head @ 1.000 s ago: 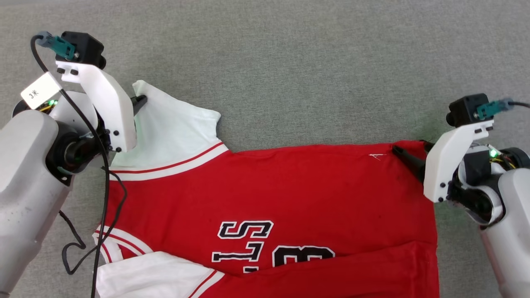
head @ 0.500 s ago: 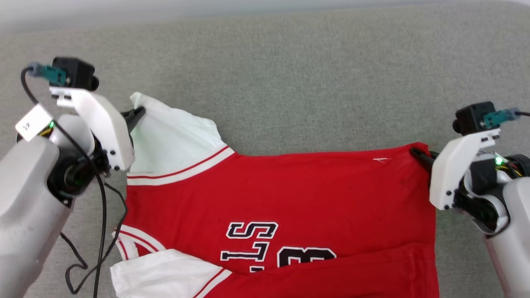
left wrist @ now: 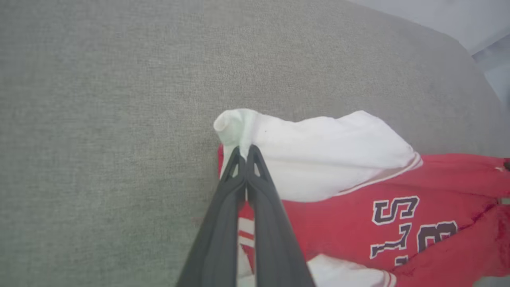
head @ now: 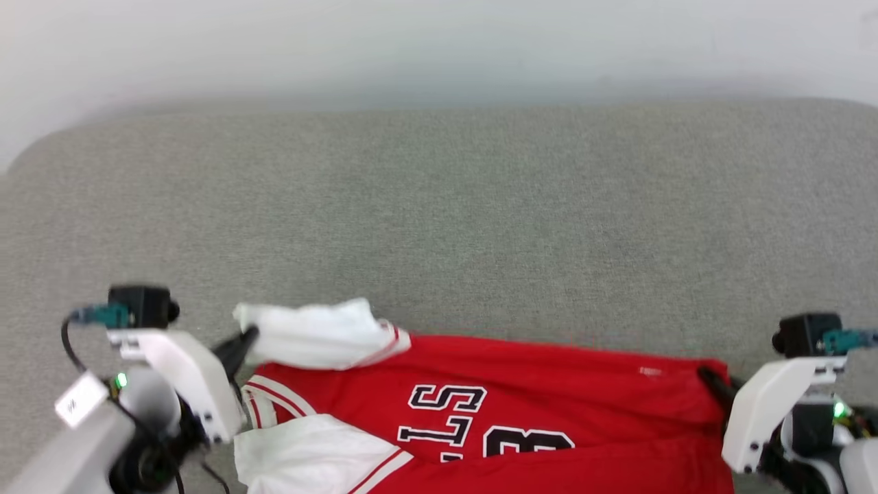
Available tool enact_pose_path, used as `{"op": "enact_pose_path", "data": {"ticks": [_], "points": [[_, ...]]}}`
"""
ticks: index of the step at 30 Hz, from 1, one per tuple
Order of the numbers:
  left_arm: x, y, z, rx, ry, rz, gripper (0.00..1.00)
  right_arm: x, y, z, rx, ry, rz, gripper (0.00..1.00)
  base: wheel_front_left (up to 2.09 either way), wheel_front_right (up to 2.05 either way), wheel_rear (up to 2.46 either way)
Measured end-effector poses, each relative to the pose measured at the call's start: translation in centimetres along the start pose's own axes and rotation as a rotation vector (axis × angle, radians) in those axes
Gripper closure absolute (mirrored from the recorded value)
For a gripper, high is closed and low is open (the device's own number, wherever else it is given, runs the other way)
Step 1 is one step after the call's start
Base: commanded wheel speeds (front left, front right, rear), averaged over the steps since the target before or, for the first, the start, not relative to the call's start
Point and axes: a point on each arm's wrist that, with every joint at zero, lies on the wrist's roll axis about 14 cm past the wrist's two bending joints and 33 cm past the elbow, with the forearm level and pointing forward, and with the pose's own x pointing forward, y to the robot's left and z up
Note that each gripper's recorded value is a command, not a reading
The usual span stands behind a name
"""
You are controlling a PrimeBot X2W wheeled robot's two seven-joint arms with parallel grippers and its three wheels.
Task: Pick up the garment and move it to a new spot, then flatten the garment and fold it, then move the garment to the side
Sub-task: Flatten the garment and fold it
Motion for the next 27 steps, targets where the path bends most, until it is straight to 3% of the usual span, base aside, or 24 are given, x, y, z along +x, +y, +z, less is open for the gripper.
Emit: {"op": "enact_pose_path", "data": {"ticks": [11, 25, 26, 27], "points": [[-5.0, 0.0, -8.3, -0.192, 0.070, 0.053, 1.00, -1.4, -0.3, -4.7, 0.102, 0.033, -0.026, 1.00, 0.00, 0.00, 0.00], [-7.1, -0.1, -13.4, -0.269, 0.184, 0.096, 1.00, -2.3, -1.9, -7.3, 0.196, 0.024, -0.079, 1.00, 0.00, 0.00, 0.00], [-7.1, -0.1, -13.8, -0.267, 0.196, 0.098, 1.00, -2.3, -1.9, -7.5, 0.200, 0.025, -0.080, 0.96, 0.00, 0.00, 0.00], [-7.2, -0.1, -14.1, -0.268, 0.204, 0.098, 1.00, -2.4, -2.0, -7.8, 0.206, 0.026, -0.083, 0.84, 0.00, 0.00, 0.00]]}}
